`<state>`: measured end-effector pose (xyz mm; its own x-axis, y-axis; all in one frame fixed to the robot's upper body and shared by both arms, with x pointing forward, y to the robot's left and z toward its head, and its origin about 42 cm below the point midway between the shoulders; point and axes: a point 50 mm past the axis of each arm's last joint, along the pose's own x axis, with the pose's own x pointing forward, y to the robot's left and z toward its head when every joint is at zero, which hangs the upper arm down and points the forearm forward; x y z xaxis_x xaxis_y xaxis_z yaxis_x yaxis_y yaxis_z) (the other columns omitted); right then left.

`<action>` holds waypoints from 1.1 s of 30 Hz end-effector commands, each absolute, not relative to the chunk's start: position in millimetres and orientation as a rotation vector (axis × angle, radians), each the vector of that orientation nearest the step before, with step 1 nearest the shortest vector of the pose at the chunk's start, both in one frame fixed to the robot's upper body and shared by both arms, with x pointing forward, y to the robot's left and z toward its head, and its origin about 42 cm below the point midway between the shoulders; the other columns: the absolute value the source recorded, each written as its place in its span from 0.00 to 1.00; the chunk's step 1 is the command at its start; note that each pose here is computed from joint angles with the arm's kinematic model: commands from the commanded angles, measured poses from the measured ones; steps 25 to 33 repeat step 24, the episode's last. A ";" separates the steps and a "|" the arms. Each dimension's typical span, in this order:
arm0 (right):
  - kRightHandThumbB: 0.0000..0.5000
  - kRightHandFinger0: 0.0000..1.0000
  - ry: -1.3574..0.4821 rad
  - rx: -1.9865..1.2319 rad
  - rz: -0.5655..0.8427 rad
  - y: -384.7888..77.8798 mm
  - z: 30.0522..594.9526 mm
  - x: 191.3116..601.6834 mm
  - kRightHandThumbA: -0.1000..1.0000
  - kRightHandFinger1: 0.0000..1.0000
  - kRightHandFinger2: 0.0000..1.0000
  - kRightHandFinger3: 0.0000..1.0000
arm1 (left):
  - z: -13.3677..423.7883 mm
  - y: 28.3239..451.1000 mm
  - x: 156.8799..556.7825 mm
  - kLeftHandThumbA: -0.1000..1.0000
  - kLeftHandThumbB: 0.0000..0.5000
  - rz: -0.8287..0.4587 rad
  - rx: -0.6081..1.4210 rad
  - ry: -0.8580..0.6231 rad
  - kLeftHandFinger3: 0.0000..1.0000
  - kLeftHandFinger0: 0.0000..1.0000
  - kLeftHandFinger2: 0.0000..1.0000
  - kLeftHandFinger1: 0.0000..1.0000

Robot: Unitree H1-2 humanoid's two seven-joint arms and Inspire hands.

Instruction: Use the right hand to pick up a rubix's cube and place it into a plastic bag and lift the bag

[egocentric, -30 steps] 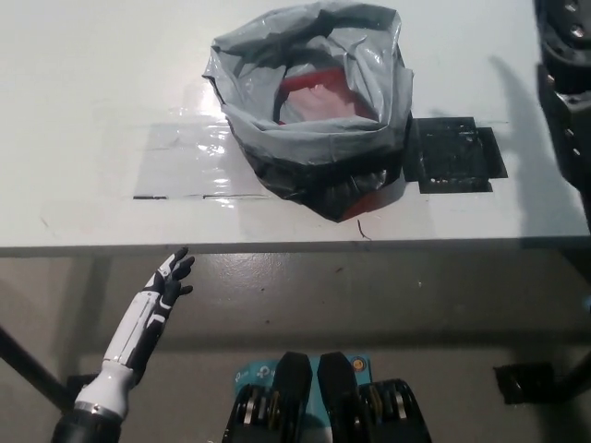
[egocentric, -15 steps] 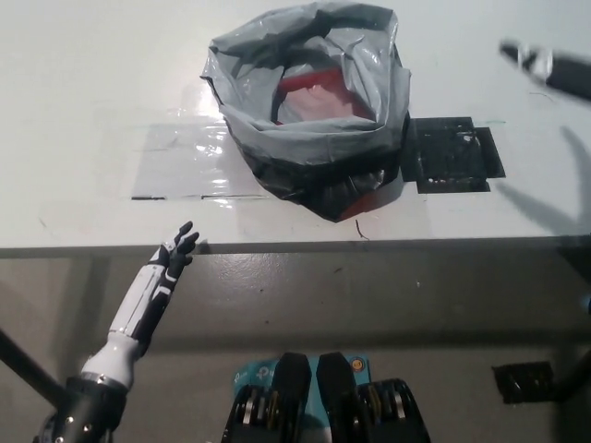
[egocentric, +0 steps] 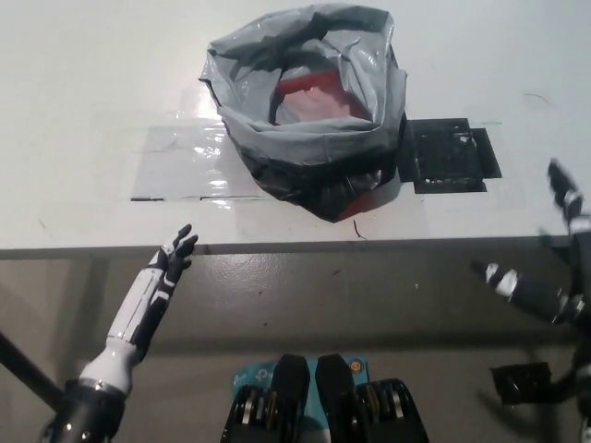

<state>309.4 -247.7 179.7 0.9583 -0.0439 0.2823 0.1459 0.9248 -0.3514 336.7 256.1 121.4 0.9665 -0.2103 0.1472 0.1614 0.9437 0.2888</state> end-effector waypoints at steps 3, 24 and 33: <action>0.65 1.00 -0.510 -0.426 -0.044 -214.9 119.4 255.2 1.00 1.00 1.00 1.00 | 128.0 268.5 288.9 1.00 0.55 -0.192 0.307 -0.224 1.00 1.00 1.00 1.00; 0.57 1.00 -0.401 -0.401 0.031 -214.4 102.6 252.0 1.00 1.00 1.00 1.00 | 116.3 266.9 278.0 1.00 0.63 -0.180 0.285 -0.190 1.00 1.00 1.00 1.00; 0.57 1.00 -0.401 -0.401 0.031 -214.4 102.6 252.0 1.00 1.00 1.00 1.00 | 116.3 266.9 278.0 1.00 0.63 -0.180 0.285 -0.190 1.00 1.00 1.00 1.00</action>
